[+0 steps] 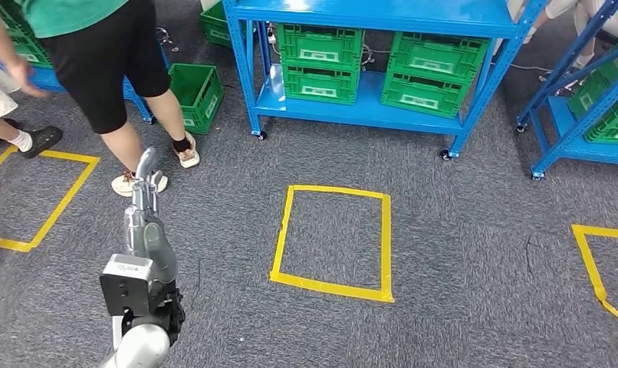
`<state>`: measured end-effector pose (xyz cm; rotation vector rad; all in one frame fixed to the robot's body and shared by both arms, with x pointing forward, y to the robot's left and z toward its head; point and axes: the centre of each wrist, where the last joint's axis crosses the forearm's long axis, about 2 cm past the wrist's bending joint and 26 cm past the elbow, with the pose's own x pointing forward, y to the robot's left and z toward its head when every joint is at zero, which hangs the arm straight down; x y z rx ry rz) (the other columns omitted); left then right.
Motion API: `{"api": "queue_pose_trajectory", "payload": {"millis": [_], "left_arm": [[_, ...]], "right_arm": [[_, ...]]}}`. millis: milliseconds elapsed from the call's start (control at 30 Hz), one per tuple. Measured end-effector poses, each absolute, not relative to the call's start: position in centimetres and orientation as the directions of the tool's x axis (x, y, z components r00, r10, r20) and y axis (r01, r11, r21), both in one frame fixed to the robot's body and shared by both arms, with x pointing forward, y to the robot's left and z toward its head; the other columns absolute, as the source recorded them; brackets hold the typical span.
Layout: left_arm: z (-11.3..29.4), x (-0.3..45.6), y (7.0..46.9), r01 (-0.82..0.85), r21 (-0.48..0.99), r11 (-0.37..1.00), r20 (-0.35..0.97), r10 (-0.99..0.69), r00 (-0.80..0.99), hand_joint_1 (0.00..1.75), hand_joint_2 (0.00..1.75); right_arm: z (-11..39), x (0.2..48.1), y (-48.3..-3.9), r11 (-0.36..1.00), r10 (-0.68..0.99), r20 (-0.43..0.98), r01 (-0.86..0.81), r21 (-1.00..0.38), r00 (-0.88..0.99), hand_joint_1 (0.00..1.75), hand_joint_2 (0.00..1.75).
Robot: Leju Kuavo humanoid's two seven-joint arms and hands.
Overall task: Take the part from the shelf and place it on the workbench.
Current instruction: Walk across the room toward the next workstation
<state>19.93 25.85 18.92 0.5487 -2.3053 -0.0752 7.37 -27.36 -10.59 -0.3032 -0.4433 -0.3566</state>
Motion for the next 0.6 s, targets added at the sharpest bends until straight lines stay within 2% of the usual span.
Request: {"api": "queue_pose_trajectory", "payload": {"millis": [600], "left_arm": [[18.67, 19.97, 25.93, -0.354, 0.203, 0.913, 0.672, -0.393, -0.628, 0.0, 0.0]], "right_arm": [[-10.57, 7.48, -27.36, 0.897, -0.26, 0.468, 0.39, -0.206, 0.845, 0.0, 0.0]]}}
